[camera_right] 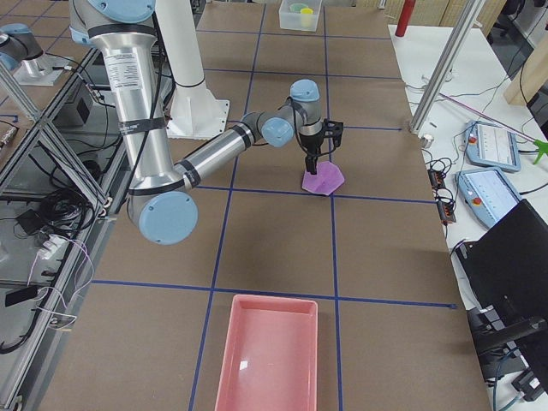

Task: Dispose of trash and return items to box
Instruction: 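Lower the right gripper onto the purple cloth and pinch it, then lift the purple cloth with the right gripper and carry it toward the pink bin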

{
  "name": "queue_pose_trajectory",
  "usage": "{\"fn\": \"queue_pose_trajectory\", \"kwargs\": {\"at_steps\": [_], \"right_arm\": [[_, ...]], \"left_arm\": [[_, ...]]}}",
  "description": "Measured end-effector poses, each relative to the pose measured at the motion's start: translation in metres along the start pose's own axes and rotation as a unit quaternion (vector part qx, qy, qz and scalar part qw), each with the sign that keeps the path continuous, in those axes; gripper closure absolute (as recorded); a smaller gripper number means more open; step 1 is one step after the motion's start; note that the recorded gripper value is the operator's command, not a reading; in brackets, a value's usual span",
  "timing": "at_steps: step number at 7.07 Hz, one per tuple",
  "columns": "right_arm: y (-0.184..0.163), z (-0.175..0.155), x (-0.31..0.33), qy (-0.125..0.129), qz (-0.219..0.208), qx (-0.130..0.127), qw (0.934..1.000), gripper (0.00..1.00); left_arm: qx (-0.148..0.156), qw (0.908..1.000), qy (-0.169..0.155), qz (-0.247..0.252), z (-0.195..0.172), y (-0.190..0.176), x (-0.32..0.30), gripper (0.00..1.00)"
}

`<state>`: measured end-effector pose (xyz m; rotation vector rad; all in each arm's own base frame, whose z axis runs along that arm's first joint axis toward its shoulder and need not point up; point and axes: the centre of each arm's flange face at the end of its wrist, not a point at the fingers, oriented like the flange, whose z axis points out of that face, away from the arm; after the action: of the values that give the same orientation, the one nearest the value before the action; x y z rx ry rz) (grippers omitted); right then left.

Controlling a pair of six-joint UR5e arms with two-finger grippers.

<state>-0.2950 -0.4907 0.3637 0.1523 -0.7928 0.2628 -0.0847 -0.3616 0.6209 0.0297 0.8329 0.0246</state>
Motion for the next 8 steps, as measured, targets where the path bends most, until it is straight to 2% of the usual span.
{"fn": "queue_pose_trajectory", "kwargs": {"at_steps": [1,2,4,7,8], "right_arm": [[0.007,0.02,-0.026,0.009,-0.005,0.009,0.9999,0.0],[0.013,0.037,-0.043,0.018,-0.004,0.017,0.9997,0.09],[0.018,0.059,-0.051,0.035,0.013,0.03,0.9989,0.48],[0.009,0.073,-0.063,0.046,0.026,0.042,0.9977,0.49],[0.007,0.074,-0.067,0.045,0.027,0.043,0.9977,0.6]], "left_arm": [[0.0,1.0,0.0,0.0,0.0,0.001,0.0,0.02],[-0.001,1.0,0.0,-0.001,0.001,0.001,-0.001,0.02],[-0.002,1.0,0.0,-0.002,0.002,0.002,-0.002,0.02],[-0.003,1.0,0.0,-0.003,0.003,0.003,-0.003,0.02],[-0.003,1.0,0.0,-0.004,0.003,0.003,-0.003,0.02]]}}
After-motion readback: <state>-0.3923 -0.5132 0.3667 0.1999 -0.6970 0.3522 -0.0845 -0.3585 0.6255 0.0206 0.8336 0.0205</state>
